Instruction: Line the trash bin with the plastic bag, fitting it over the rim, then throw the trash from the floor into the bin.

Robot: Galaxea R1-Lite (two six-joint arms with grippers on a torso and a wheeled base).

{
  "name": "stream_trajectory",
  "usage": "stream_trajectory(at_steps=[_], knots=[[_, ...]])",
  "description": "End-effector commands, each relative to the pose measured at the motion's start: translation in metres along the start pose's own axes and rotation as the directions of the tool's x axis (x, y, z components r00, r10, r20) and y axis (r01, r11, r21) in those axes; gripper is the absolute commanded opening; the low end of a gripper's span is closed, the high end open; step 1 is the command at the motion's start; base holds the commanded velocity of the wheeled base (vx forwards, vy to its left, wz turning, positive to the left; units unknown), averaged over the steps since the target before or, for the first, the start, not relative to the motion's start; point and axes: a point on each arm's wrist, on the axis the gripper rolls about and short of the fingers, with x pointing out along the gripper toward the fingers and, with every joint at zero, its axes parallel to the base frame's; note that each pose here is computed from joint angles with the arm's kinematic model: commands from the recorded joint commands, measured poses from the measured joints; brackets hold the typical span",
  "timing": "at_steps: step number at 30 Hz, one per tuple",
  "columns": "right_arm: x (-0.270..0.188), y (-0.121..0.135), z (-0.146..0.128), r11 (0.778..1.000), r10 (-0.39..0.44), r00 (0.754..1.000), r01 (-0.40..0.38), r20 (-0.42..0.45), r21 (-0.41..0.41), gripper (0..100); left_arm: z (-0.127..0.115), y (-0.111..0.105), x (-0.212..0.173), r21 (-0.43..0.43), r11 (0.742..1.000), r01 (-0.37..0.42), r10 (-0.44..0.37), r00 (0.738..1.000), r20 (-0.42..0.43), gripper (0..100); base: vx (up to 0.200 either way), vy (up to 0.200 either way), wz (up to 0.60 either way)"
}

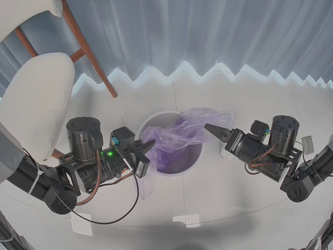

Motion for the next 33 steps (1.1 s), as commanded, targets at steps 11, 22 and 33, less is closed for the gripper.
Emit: stream_trajectory(at_steps=[11, 22, 33], knots=[[0.025, -0.019, -0.015, 0.998, -0.058, 0.998, 0.058, -0.036, -0.001, 100, -0.001, 0.0, 0.0, 0.002, 1.0, 0.001, -0.001, 1.0, -0.002, 0, 0.0, 0.0, 0.0], [0.047, -0.013, -0.009, 1.0, -0.019, 1.0, 0.019, -0.003, -0.007, 0, -0.001, -0.004, 0.001, 0.008, 1.0, 0.016, -0.016, 1.0, -0.004, 0, 0.0, 0.0, 0.0], [0.063, -0.005, 0.02, 0.967, 0.102, 0.994, -0.089, 0.039, -0.239, 0, -0.002, -0.006, 0.005, 0.008, 1.0, 0.023, -0.023, 1.0, -0.004, 0, 0.0, 0.0, 0.0]])
